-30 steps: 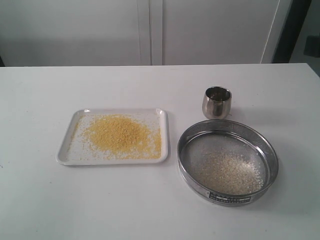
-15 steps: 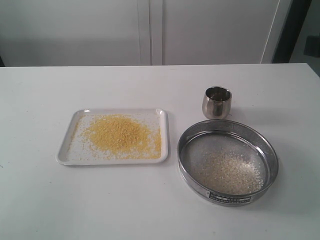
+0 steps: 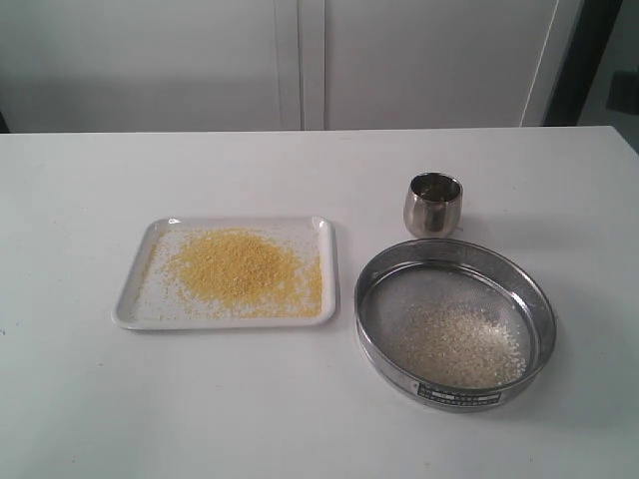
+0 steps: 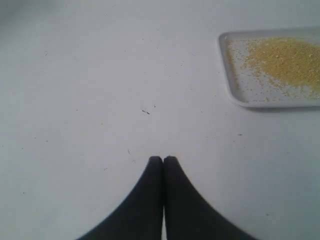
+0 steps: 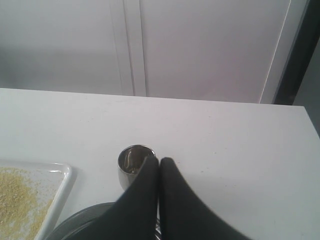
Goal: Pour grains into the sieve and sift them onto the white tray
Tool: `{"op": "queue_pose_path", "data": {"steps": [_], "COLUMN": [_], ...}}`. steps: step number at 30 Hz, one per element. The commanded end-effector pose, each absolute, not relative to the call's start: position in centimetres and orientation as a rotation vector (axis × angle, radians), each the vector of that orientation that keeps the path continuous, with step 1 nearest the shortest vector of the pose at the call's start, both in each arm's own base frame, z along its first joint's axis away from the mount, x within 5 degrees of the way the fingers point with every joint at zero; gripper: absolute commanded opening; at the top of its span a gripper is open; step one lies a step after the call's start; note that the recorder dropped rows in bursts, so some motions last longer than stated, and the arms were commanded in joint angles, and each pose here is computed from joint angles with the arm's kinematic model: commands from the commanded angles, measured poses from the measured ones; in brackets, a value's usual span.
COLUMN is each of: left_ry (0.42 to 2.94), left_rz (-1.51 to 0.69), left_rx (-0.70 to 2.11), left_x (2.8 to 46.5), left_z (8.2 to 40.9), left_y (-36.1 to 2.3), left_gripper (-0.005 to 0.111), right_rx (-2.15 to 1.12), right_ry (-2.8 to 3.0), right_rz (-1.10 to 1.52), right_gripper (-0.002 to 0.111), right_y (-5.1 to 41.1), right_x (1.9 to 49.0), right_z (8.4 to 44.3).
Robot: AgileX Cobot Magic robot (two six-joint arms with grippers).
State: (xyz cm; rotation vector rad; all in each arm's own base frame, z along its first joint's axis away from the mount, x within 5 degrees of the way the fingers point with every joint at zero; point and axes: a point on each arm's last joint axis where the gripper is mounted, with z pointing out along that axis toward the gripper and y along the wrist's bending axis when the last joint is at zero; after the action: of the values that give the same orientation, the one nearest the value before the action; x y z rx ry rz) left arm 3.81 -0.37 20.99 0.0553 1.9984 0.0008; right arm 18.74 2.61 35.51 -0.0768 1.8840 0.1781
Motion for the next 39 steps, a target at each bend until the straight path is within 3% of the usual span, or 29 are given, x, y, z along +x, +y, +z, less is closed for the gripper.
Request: {"op": "queue_pose_path", "data": {"steps": [1,39], "left_ry": [1.995,2.046], "left_rz": [-0.015,-0.006], "left_rx": [0.081,0.072], "left_x": [3.7,4.7], "left_z": [20.9,16.0], "left_y": [-0.5,-0.4], "left_gripper": [0.0,0.0], "right_rx": [-0.076,-0.076], "right_ry": [1.875,1.875], "right_rz": [0.172,0.172], "right_gripper": [0.0,0.0], "right_y": [2.5,2.5], "right_x": [18.6,18.6], "right_z": [35.6,35.6]}}
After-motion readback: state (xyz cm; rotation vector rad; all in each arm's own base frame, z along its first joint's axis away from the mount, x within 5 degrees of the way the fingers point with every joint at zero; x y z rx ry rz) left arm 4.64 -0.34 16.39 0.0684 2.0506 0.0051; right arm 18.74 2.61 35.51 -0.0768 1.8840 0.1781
